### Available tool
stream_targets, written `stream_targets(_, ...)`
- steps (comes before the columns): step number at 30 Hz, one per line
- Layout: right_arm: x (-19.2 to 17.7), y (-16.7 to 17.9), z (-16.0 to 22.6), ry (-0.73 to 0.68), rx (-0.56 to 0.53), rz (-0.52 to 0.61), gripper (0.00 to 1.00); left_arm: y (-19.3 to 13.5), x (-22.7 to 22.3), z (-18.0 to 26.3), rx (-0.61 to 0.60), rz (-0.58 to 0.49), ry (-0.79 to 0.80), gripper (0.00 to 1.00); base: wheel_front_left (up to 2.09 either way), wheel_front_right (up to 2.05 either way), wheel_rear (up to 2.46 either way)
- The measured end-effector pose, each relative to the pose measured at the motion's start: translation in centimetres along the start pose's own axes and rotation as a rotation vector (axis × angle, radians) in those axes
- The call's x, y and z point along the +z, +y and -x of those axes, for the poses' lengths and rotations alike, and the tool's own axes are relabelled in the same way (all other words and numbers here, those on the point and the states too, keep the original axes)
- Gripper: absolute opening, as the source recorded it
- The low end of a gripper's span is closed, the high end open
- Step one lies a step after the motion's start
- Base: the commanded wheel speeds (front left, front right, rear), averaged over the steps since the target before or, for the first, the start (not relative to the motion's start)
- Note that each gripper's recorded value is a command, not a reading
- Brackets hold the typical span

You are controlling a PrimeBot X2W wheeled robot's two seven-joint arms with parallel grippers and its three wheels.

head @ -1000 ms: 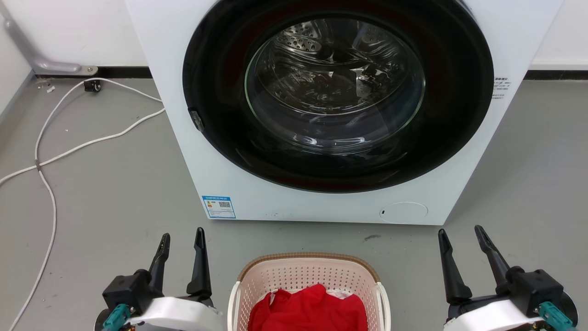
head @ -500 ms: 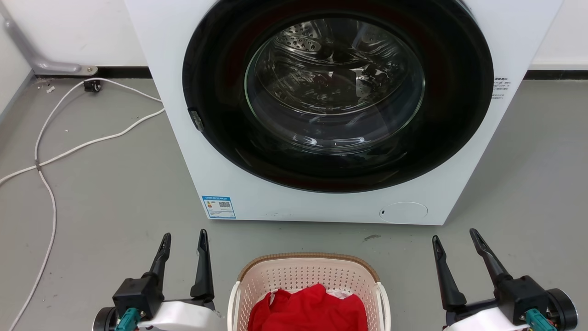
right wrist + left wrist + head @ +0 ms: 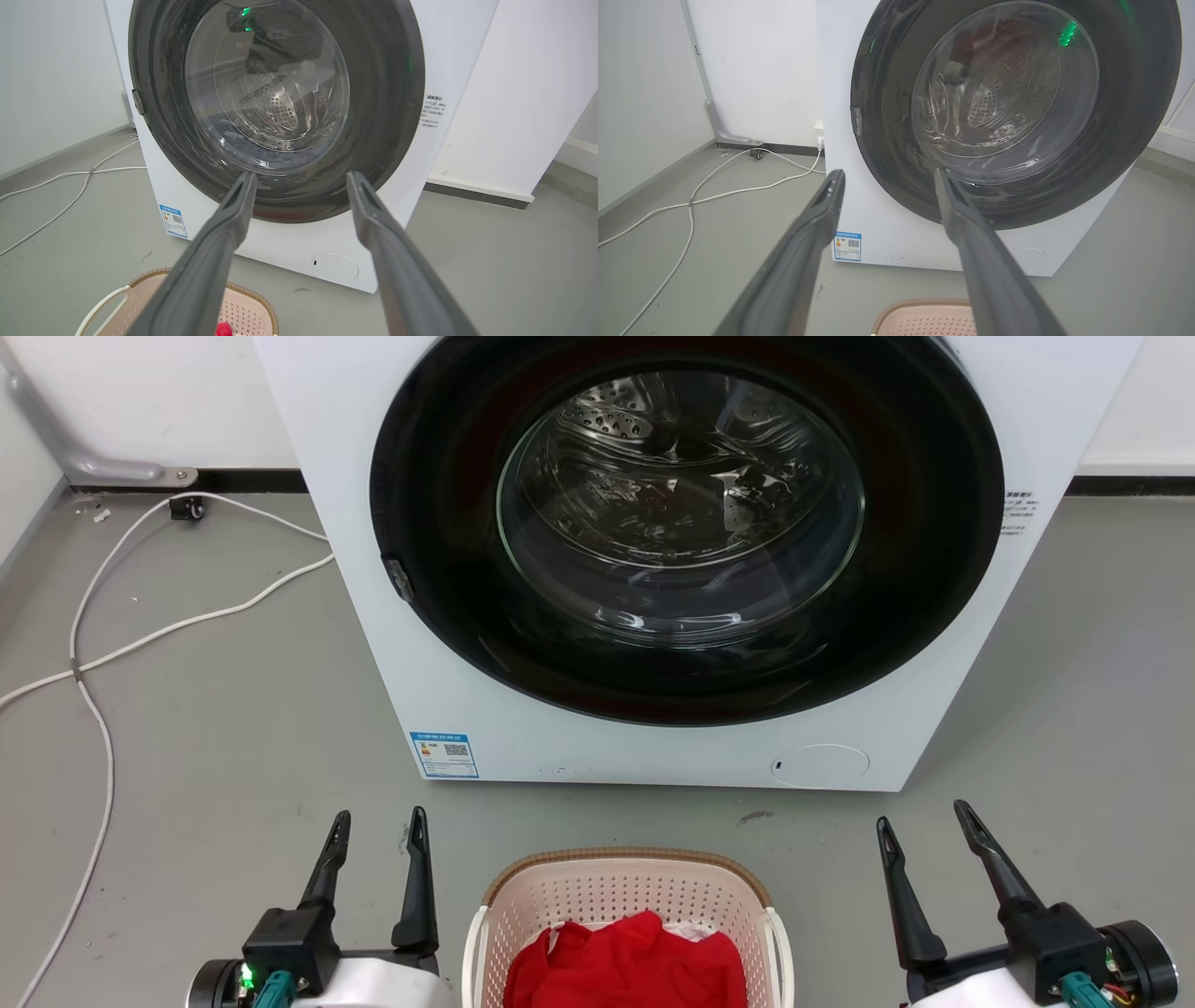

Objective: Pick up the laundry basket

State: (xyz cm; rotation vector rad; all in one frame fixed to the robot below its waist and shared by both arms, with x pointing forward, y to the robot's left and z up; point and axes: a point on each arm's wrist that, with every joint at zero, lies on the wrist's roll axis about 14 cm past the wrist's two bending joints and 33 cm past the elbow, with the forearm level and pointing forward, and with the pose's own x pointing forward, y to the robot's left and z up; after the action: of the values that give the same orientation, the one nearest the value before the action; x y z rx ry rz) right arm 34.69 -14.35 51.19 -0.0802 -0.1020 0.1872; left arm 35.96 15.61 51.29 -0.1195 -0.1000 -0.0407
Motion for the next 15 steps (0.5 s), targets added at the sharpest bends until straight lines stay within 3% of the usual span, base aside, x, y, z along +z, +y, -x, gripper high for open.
stream_targets(15,-0.26,-0.19,0.11,0.007,-0.009,-0.017,1.0,0.16,-0.13,0.1,0.001,-0.002,0.004,1.0,0.0,0.0,0.0)
